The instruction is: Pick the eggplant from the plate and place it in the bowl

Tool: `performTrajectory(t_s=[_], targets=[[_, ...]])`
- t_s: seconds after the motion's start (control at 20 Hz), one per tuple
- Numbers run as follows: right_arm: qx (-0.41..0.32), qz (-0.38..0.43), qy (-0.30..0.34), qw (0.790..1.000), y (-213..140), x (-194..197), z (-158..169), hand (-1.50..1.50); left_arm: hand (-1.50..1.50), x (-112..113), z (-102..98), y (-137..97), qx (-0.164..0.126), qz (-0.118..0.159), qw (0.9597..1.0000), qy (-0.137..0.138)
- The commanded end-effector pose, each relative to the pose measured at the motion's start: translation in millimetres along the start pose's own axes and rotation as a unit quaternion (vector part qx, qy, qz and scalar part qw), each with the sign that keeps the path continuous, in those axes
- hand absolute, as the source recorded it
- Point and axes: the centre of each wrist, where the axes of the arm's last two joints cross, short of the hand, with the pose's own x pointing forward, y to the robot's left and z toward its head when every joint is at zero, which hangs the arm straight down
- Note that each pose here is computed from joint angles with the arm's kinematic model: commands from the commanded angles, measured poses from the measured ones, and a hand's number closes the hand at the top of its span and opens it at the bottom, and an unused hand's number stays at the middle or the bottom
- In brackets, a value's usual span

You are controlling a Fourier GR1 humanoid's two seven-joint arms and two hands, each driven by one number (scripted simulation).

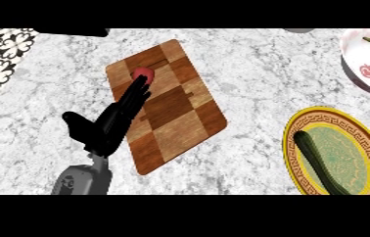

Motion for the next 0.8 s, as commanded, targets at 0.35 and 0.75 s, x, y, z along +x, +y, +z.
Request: performTrajectory(t_s=[0.35,0.75], targets=[[0.026,-0.146,0.023,0.989,17,-15,0,-1.5,0.0,1,-2,1,0.0,-0.006,0.9999,-0.011],[-0.147,-0.42,-0.043,0.894,3,-32,5,-1.5,0.0,-13,9,5,0.026,0.011,0.9996,0.005]])
